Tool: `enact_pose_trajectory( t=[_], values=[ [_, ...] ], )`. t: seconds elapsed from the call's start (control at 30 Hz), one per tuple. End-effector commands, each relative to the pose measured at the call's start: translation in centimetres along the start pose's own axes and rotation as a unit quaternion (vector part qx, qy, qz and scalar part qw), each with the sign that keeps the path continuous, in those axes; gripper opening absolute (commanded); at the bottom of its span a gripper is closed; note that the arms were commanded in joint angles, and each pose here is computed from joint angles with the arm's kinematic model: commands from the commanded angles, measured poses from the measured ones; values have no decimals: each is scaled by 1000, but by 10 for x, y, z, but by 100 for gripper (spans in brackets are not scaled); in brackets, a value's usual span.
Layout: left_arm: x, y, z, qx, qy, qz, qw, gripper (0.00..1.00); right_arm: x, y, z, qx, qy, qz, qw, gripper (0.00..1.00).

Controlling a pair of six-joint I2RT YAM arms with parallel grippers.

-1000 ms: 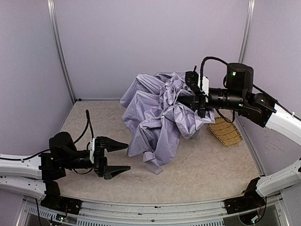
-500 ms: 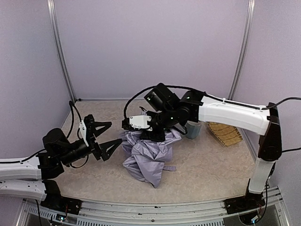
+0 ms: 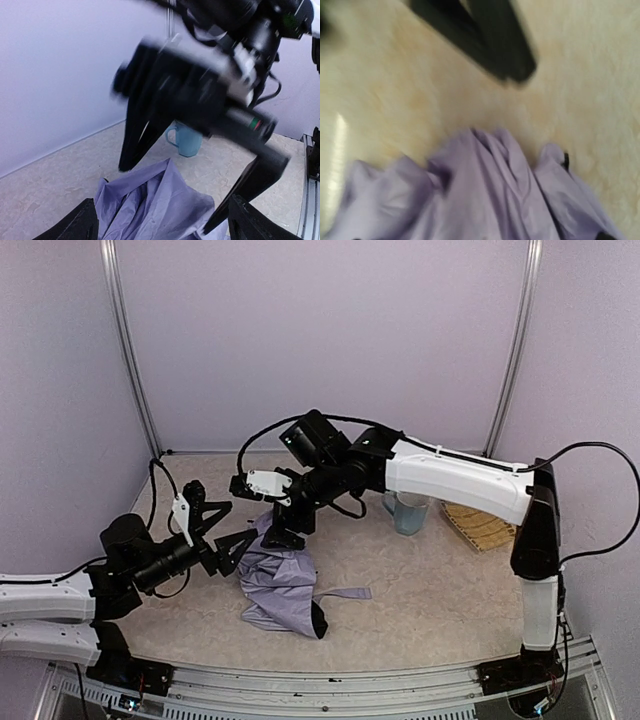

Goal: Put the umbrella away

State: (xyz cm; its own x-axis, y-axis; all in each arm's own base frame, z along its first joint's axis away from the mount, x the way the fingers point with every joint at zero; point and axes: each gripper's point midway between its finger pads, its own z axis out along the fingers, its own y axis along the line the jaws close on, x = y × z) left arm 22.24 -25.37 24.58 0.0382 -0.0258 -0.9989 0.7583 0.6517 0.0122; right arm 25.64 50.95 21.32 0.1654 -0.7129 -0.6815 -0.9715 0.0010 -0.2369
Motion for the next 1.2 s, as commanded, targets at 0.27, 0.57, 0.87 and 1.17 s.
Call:
enact_pose_trajectory(
  t=[0.27, 0.57, 0.87, 1.17],
  values=[
    [55, 30, 23, -39, 93, -43, 994, 85, 73, -24, -47, 37, -56, 160, 985, 88],
    [110, 67, 44, -71, 176, -76, 979, 81, 101, -25, 24, -21, -39, 206, 978, 65],
    [147, 45, 69, 16, 200, -88, 976, 73, 2, -23, 68, -35, -139, 126, 982, 61],
    [108, 45, 74, 29, 184, -52, 981, 76, 40, -19, 63, -13, -68, 170, 983, 60]
  ],
)
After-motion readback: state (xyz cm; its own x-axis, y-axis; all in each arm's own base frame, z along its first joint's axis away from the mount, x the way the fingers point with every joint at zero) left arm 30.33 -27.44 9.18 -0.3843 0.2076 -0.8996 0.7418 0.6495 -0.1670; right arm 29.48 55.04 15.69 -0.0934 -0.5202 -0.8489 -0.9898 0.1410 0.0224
